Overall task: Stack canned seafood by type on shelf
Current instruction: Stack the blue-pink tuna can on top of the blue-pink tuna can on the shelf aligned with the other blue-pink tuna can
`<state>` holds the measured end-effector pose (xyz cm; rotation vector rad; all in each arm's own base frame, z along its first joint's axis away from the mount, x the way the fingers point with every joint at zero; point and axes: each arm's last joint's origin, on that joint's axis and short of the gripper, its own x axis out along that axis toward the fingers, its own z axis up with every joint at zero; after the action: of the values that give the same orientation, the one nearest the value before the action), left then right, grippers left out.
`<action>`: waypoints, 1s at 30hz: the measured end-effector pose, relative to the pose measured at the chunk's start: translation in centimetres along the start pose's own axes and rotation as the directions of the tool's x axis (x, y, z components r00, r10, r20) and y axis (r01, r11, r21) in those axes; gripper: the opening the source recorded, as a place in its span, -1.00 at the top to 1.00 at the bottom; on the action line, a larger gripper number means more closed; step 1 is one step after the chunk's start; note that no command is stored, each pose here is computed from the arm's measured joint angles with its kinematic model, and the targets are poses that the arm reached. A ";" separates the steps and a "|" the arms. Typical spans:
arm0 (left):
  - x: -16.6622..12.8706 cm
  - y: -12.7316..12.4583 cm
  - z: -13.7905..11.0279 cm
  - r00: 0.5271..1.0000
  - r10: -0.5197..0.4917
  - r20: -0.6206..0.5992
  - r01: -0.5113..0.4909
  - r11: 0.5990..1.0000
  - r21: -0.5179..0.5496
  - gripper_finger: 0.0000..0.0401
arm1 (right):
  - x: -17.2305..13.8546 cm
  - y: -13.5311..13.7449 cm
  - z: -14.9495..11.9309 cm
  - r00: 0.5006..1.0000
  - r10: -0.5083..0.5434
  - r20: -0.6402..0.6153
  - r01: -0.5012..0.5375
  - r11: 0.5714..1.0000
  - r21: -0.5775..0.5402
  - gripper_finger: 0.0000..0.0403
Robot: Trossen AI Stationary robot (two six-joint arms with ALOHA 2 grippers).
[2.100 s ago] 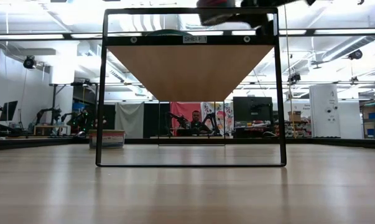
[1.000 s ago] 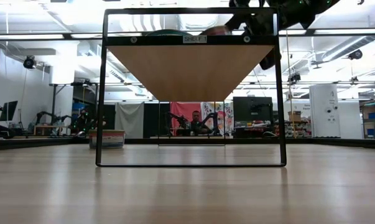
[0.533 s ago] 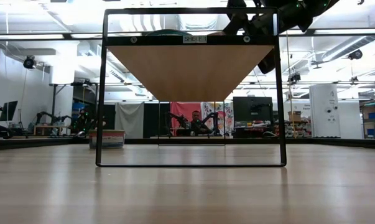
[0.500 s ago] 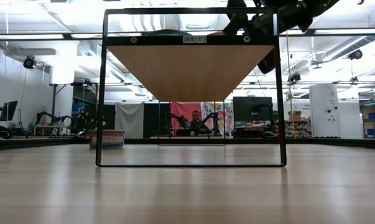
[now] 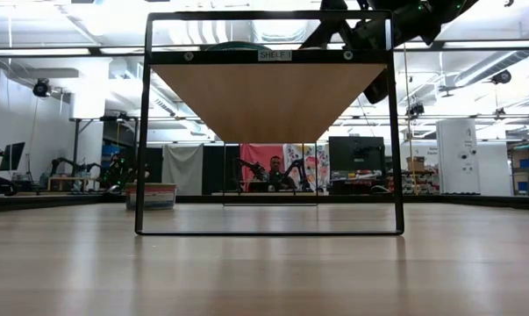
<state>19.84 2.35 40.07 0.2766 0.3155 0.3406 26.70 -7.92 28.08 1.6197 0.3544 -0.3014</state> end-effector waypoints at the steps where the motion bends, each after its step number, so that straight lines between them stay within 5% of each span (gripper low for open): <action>1: 0.0 0.0 0.0 1.000 0.000 0.000 0.000 1.000 0.000 1.00 | 0.0 0.0 0.0 1.000 0.000 -0.001 0.000 1.000 0.000 -0.61; 17: 0.0 0.0 0.0 1.000 0.000 0.000 0.000 1.000 0.000 1.00 | -0.3 1.1 0.0 1.000 0.020 -0.005 -0.020 0.999 -0.026 -0.44; 30: 0.6 -0.2 -0.1 1.000 -0.001 -0.015 0.001 1.000 -0.003 1.00 | -0.2 1.0 0.0 1.000 0.008 -0.014 -0.009 1.000 -0.028 -0.50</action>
<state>20.35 2.44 39.78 0.2707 0.3296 0.3419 26.91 -7.95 29.03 1.5964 0.3605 -0.2781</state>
